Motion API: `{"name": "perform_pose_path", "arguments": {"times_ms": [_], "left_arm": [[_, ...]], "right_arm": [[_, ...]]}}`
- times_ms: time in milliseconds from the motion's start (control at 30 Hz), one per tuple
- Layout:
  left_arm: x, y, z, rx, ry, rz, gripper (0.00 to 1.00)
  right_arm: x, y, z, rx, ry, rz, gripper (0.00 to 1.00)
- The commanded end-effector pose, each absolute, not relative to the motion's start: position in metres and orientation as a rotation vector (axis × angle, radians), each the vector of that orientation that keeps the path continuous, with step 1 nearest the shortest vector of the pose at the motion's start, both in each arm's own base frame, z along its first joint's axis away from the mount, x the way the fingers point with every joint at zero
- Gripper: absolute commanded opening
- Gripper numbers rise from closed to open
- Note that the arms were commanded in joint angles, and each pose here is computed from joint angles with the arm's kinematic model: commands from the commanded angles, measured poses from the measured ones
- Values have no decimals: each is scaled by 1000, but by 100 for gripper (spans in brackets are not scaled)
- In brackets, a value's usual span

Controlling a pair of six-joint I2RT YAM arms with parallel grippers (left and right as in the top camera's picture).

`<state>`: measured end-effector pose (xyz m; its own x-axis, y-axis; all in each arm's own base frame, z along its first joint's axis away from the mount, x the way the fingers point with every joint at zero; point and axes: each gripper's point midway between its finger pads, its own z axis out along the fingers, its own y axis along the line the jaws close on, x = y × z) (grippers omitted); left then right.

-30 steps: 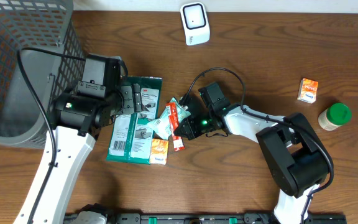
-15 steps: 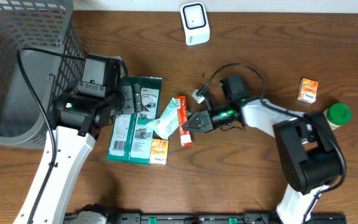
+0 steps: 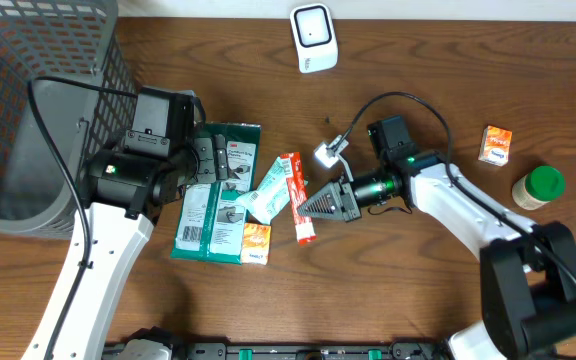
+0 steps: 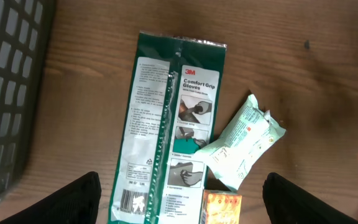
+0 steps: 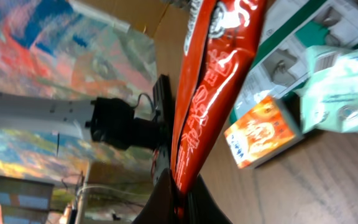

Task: Scan the item barcode
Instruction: 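Lift the red stick pack and carry it up toward the scanner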

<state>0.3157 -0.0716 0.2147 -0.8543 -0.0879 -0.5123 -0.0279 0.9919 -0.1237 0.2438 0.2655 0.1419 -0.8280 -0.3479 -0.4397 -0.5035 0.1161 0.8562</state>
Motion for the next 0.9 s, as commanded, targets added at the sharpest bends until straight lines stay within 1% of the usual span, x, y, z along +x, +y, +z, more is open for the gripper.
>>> {"name": "perform_pose_path", "arguments": {"times_ms": [0,267,467,567,667,767,867], "left_arm": [[319,-68,218,-75,2582,-131,84],[319,-68,218,-75,2582,-131,84],[319,-68,218,-75,2582,-131,84],[319,-68,218,-75,2582,-131,84],[319,-68,218,-75,2582,-131,84],[319,-68,218,-75,2582,-131,84],[319,-68,218,-75,2582,-131,84]], "right_arm": [[232,264,166,-1021,2077,1772,1],[228,256,177,-1031,2109,1661,1],[235,248,157,-990,2255,1519,1],[243,237,142,-948,2379,1383,1],[249,218,134,-950,2520,1177,1],[252,203,155,-1021,2590,1010,1],[266,185,175,-986,2660,803,1]]}}
